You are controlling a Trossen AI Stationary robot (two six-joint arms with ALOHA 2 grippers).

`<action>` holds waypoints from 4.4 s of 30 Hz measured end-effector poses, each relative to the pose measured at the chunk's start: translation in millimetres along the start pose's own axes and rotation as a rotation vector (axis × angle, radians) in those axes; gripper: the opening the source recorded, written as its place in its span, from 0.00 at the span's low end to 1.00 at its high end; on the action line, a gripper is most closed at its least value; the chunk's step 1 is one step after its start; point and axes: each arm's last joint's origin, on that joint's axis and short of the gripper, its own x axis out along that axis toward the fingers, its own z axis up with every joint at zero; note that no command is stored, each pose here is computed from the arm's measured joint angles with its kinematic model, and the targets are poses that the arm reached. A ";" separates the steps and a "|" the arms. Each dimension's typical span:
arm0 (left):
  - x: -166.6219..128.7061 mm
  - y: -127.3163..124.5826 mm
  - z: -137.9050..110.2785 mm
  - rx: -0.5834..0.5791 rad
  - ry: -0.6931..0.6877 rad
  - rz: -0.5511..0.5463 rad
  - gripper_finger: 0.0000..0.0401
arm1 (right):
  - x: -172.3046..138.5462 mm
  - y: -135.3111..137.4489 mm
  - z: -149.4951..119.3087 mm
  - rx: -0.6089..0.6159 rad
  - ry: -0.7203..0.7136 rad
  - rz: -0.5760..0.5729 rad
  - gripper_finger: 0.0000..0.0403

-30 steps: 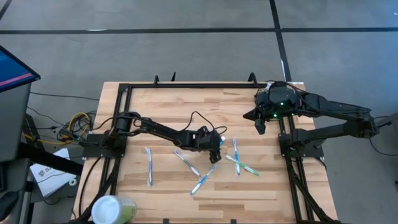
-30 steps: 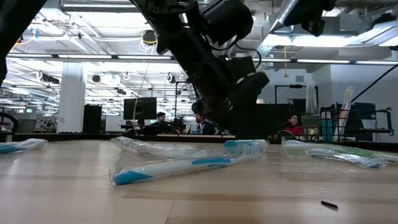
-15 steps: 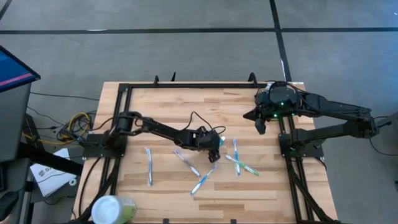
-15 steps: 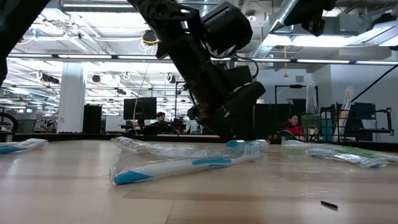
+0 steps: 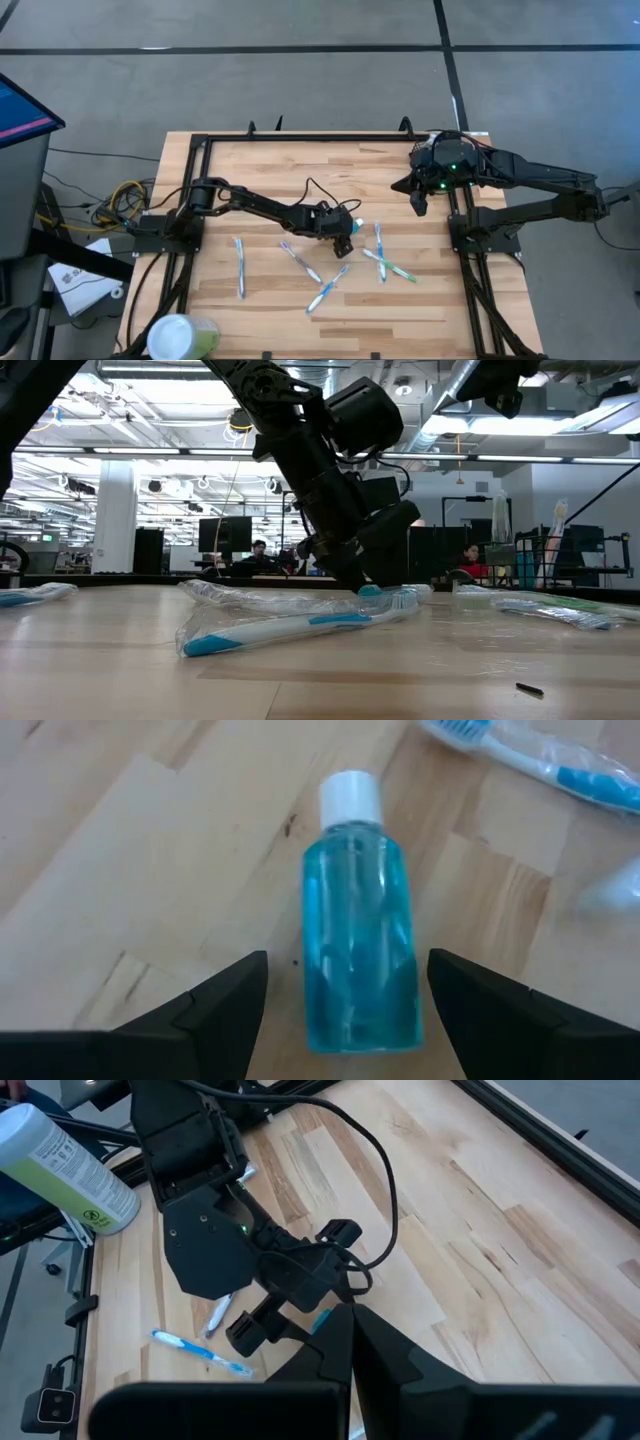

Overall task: Pick & Place toothbrushing station
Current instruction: Put the mouthwash in the middle section of wire organizer

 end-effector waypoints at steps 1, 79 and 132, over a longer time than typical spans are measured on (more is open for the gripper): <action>0.6 -0.4 -0.6 0.003 0.001 -0.001 0.67 | 0.0 0.0 0.0 0.000 0.000 0.000 0.00; -101.9 3.2 56.7 0.195 -0.391 0.257 0.37 | 36.4 -31.8 10.0 0.740 0.235 0.141 0.35; -133.5 8.6 73.1 0.179 -0.502 0.256 0.37 | 60.6 -42.5 30.2 0.757 0.091 0.152 0.46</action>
